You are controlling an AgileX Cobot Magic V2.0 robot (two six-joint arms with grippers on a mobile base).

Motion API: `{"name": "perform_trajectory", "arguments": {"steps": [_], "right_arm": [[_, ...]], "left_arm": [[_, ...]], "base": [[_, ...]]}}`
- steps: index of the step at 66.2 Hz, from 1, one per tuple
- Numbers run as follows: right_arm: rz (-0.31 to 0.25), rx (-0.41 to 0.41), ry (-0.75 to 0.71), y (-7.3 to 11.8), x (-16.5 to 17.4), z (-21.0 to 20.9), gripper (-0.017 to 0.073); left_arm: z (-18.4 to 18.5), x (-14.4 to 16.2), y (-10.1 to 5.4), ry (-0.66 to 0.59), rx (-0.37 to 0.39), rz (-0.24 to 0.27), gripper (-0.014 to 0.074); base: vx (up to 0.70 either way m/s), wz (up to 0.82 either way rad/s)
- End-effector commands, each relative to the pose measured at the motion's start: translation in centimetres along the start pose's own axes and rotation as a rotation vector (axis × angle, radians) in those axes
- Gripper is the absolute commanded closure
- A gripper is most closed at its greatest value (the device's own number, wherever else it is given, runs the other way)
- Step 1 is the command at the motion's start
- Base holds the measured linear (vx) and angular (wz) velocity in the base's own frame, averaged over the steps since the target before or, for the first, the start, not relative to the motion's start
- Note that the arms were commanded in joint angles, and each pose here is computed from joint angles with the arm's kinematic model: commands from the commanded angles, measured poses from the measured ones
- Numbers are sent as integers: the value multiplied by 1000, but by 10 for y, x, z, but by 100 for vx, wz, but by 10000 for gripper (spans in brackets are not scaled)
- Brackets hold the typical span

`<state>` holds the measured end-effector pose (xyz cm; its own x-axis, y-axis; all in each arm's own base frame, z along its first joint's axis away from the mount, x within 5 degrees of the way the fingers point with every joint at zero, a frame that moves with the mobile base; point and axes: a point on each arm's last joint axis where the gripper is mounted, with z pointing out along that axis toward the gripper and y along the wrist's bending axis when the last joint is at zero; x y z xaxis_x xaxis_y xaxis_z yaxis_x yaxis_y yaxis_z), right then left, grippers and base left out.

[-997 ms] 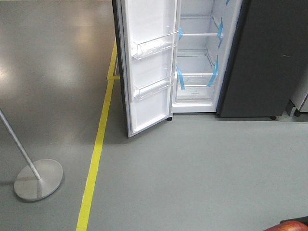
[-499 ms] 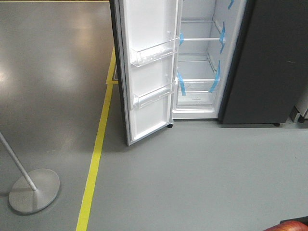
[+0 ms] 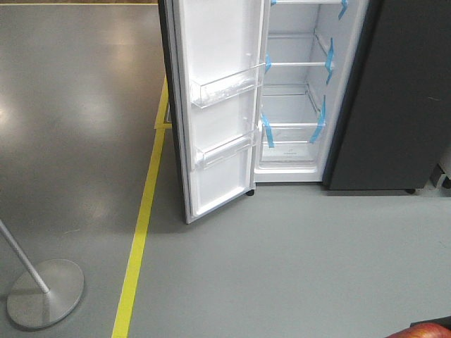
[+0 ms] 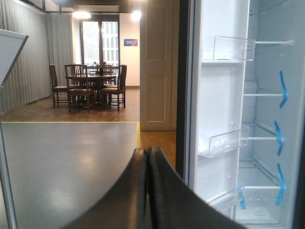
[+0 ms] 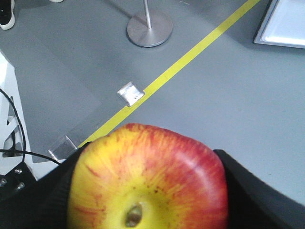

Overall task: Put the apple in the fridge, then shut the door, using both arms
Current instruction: 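Approach the fridge door shelves with the base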

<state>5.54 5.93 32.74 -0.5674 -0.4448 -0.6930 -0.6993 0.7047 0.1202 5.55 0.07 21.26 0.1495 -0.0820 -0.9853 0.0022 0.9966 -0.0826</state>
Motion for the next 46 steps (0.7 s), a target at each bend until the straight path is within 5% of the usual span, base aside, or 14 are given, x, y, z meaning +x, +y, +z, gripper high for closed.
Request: {"name": "perform_trajectory", "arguments": {"steps": [1, 46], "right_arm": [[-6, 1, -78, 1, -10, -6, 409], [-6, 1, -78, 1, -10, -6, 409]], "left_arm": [[-1, 2, 0, -58, 6, -12, 599], [-1, 2, 0, -58, 6, -12, 599]], "base": [[11, 2], [10, 3]]}}
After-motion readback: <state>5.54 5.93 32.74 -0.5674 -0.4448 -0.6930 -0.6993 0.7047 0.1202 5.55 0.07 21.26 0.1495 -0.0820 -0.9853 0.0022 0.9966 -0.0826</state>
